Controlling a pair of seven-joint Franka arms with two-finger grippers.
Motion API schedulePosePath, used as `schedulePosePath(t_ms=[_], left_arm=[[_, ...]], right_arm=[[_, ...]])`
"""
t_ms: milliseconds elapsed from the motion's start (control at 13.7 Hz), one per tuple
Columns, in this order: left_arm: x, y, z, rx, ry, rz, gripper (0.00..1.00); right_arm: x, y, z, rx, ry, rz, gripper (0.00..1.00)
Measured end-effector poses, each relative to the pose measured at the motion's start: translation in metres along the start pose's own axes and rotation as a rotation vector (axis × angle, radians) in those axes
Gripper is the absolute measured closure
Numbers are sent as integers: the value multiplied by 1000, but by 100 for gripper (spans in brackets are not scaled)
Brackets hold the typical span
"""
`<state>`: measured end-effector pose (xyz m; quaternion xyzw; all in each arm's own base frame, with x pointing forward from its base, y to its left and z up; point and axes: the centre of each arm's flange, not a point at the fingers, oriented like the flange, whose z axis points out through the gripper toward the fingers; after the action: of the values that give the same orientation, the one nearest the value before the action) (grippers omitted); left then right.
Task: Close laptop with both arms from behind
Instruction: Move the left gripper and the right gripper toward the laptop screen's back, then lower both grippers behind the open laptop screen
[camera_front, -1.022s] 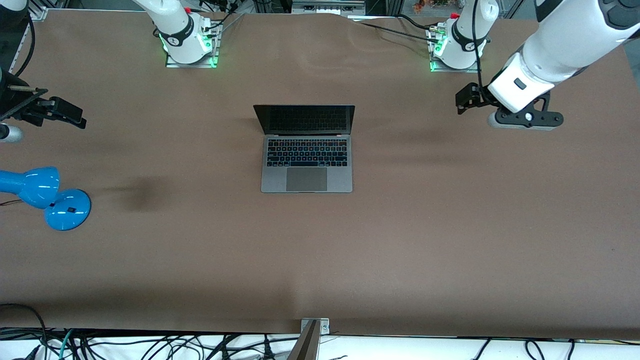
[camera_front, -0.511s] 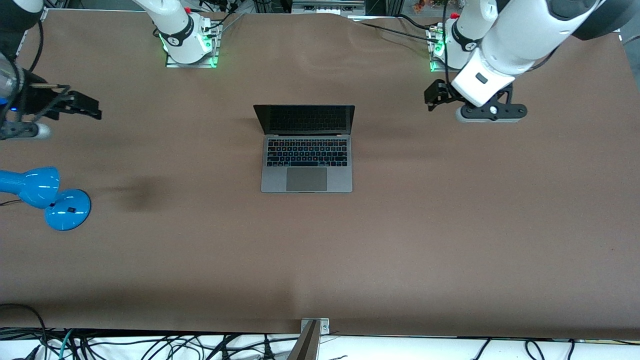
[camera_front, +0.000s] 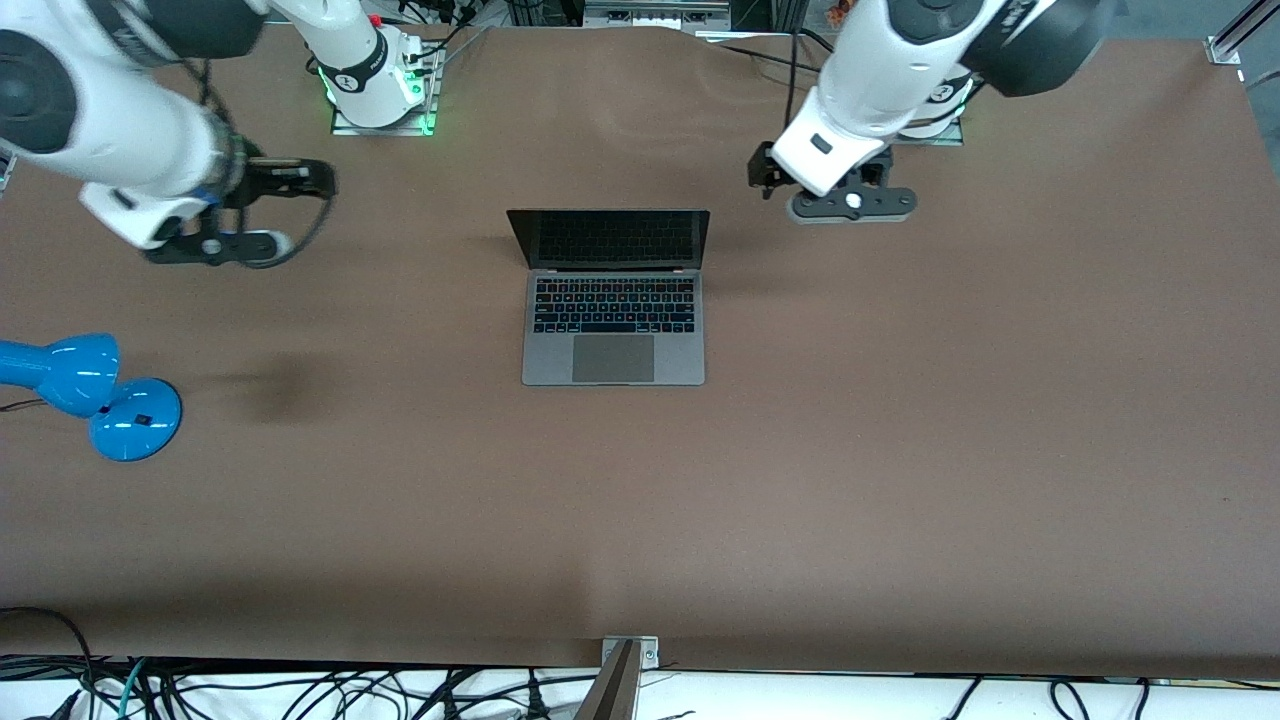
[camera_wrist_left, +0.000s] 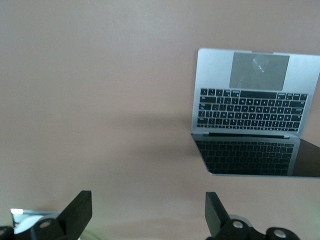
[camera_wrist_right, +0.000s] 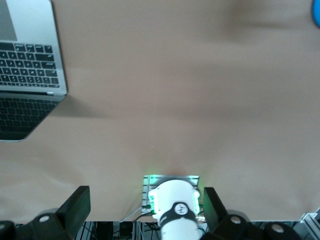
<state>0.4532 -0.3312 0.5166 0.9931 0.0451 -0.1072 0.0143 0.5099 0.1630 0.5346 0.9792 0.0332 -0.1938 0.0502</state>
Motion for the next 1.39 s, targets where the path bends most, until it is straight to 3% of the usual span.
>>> schedulePosePath(t_ms=[292,584,730,1169,1315,1388], left_arm=[[-16,34,27,-66,-138,-24,0],[-26,58,48,-138,-289,-81,12],[-35,72,62,-125,-331,-92,33],[-40,92,105,-74,-421,-100,97],[-31,91,125,-62,-461,-109,99],[-28,91,133,-54,-473,-111,99]], right_arm=[[-21,-75,45,24,0,-38,0],[-63,-156,100,-5,66,31,0],[-81,-196,129,-9,114,39,6],[-92,-223,160,-5,150,50,74],[-86,-225,164,7,151,50,96],[-83,-226,166,13,151,48,99]])
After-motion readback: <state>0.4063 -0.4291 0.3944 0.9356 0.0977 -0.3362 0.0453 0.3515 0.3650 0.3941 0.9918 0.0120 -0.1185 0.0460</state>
